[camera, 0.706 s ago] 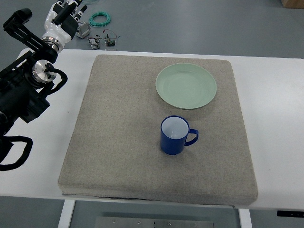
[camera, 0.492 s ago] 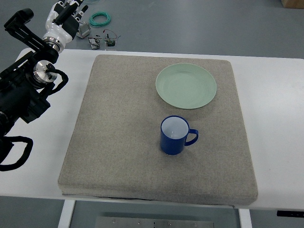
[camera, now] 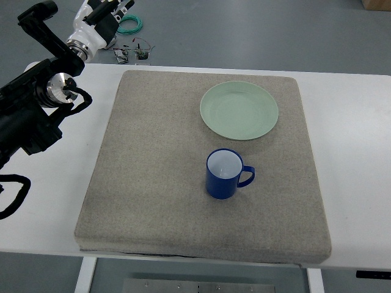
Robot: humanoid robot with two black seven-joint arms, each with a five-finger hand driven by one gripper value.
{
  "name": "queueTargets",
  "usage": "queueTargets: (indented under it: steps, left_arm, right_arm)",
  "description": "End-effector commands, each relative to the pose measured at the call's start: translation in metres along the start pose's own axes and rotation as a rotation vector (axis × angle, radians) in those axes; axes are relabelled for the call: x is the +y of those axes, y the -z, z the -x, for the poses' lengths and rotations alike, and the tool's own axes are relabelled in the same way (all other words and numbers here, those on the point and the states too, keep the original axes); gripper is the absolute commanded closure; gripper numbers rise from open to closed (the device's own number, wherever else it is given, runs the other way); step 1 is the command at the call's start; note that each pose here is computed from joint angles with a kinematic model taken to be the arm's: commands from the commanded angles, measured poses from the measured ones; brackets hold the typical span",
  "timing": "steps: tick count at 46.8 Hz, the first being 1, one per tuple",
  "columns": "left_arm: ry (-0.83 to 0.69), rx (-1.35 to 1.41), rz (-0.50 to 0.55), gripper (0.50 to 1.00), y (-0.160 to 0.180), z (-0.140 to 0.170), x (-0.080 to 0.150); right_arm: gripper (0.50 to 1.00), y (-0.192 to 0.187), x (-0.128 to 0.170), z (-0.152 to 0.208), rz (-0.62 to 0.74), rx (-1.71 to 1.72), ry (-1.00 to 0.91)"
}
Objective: Place cup left of plate with left hand
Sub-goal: 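Extend the left hand over the pad toward the blue mug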
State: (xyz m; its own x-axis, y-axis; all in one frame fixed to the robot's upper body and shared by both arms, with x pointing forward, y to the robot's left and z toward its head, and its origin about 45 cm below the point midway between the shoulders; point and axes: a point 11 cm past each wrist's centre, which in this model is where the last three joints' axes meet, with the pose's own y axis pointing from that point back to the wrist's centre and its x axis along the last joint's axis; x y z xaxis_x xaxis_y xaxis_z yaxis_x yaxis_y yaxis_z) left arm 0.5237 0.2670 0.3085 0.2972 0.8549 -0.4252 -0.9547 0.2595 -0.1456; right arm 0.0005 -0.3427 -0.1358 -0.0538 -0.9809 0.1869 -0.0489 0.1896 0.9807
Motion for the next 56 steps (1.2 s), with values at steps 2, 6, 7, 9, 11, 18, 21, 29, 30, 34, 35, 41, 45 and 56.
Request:
queueTargets:
  steps: [2, 6, 7, 9, 11, 18, 21, 29, 30, 34, 35, 41, 45, 56]
  left_arm:
    - [0.094, -0.04, -0.04, 0.508, 0.0, 0.02, 0.004]
    - [0.167, -0.059, -0.06, 0.508, -0.006, 0.032, 0.012]
    - [0.182, -0.063, -0.075, 0.508, -0.004, 0.035, 0.016]
    - [0.21, -0.072, -0.102, 0.508, 0.001, 0.038, 0.024]
    - [0.245, -0.08, -0.122, 0.508, 0.003, 0.044, 0.029]
    - [0.303, -0.152, -0.195, 0.508, 0.014, 0.048, 0.045]
    - [0.317, -0.178, -0.219, 0.508, 0.021, 0.047, 0.049]
    - [0.383, -0.246, -0.293, 0.508, 0.046, 0.043, 0.067]
    - [0.4, -0.251, -0.303, 0.508, 0.049, 0.044, 0.07]
    - [0.457, -0.26, -0.339, 0.508, 0.06, 0.048, 0.08]
    - [0.473, -0.257, -0.346, 0.508, 0.062, 0.05, 0.082]
    - [0.549, -0.241, -0.396, 0.508, 0.073, 0.051, 0.097]
    - [0.591, -0.254, -0.43, 0.508, 0.078, 0.048, 0.106]
    - [0.656, -0.33, -0.515, 0.508, 0.094, 0.038, 0.127]
  right_arm:
    - [0.566, 0.0, 0.0, 0.0, 0.0, 0.0, 0.0]
    - [0.566, 0.0, 0.0, 0.0, 0.0, 0.0, 0.0]
    - [0.566, 0.0, 0.0, 0.0, 0.0, 0.0, 0.0]
    - [0.566, 0.0, 0.0, 0.0, 0.0, 0.0, 0.0]
    - [0.566, 0.0, 0.0, 0.0, 0.0, 0.0, 0.0]
    - [0.566, 0.0, 0.0, 0.0, 0.0, 0.0, 0.0]
    - [0.566, 0.0, 0.0, 0.0, 0.0, 0.0, 0.0]
    - [0.566, 0.001, 0.0, 0.0, -0.002, 0.0, 0.0]
    - [0.566, 0.0, 0.0, 0.0, 0.0, 0.0, 0.0]
    - [0.566, 0.0, 0.0, 0.0, 0.001, 0.0, 0.0]
    - [0.566, 0.0, 0.0, 0.0, 0.0, 0.0, 0.0]
    - [0.566, 0.0, 0.0, 0.0, 0.0, 0.0, 0.0]
    - [0.566, 0.0, 0.0, 0.0, 0.0, 0.0, 0.0]
    - [0.566, 0.0, 0.0, 0.0, 0.0, 0.0, 0.0]
